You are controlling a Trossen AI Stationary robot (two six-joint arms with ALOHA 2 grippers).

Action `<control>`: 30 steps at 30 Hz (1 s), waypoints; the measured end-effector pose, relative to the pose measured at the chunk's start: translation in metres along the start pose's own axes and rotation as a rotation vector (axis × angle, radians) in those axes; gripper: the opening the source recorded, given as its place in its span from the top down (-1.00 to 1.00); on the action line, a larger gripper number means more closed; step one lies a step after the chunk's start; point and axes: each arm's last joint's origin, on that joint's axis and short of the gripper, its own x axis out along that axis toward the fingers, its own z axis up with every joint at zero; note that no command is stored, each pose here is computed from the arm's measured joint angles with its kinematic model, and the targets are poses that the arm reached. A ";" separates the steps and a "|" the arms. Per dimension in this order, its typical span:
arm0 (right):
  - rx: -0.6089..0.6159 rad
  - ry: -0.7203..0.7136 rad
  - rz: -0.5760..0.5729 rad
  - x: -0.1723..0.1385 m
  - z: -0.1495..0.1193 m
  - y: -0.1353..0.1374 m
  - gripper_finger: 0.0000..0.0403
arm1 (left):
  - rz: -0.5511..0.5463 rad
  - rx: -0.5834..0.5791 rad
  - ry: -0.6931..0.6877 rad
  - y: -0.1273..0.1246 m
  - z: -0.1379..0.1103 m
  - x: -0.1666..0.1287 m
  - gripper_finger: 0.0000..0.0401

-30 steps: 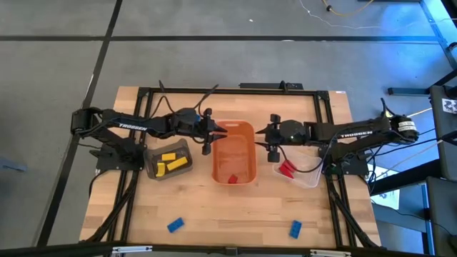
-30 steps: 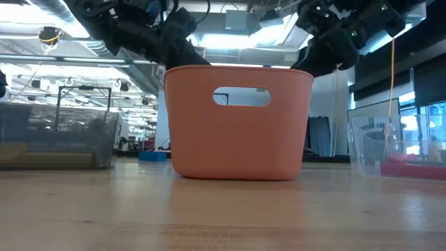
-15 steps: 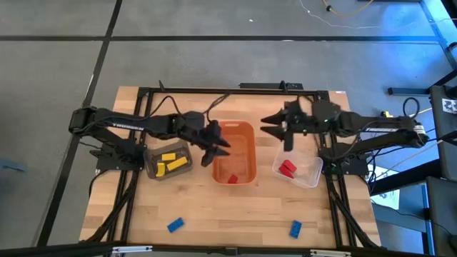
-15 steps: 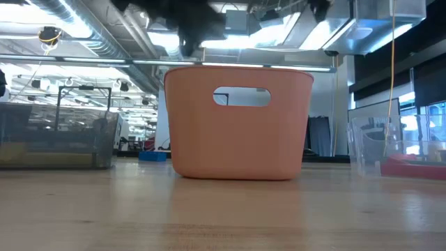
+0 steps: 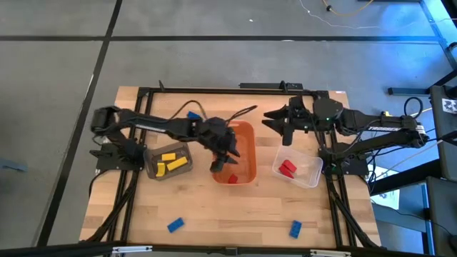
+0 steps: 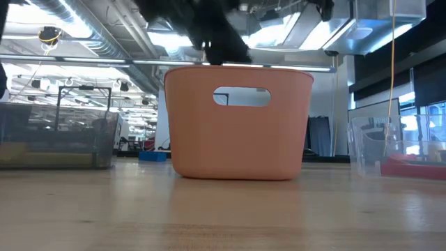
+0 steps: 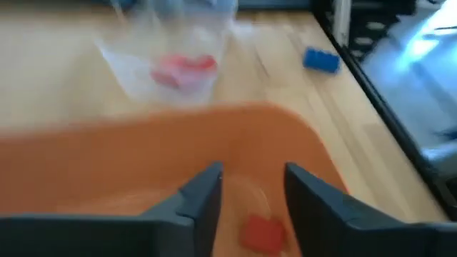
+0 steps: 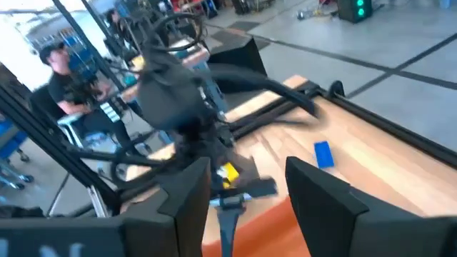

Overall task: Sort & place blocks by color
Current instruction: Put the red block into the transparent bin

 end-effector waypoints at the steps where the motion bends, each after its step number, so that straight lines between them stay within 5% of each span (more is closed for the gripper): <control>1: -0.006 0.014 -0.007 0.000 -0.001 -0.001 0.08 | -0.037 -0.041 0.021 0.005 -0.004 0.008 0.42; 5: -0.011 0.065 -0.032 0.002 -0.007 -0.003 0.08 | -0.154 -0.274 0.147 0.018 -0.027 0.045 0.90; 12: 0.011 0.086 -0.041 0.007 -0.010 -0.004 0.08 | -0.242 -0.612 0.335 0.028 -0.056 0.088 0.99; 24: 0.008 0.113 -0.057 0.016 -0.015 -0.005 0.08 | -0.210 -0.542 0.385 0.012 -0.063 0.096 1.00; 30: 0.009 0.110 -0.057 0.017 -0.015 -0.005 0.08 | -0.106 -0.469 0.420 0.005 -0.072 0.102 1.00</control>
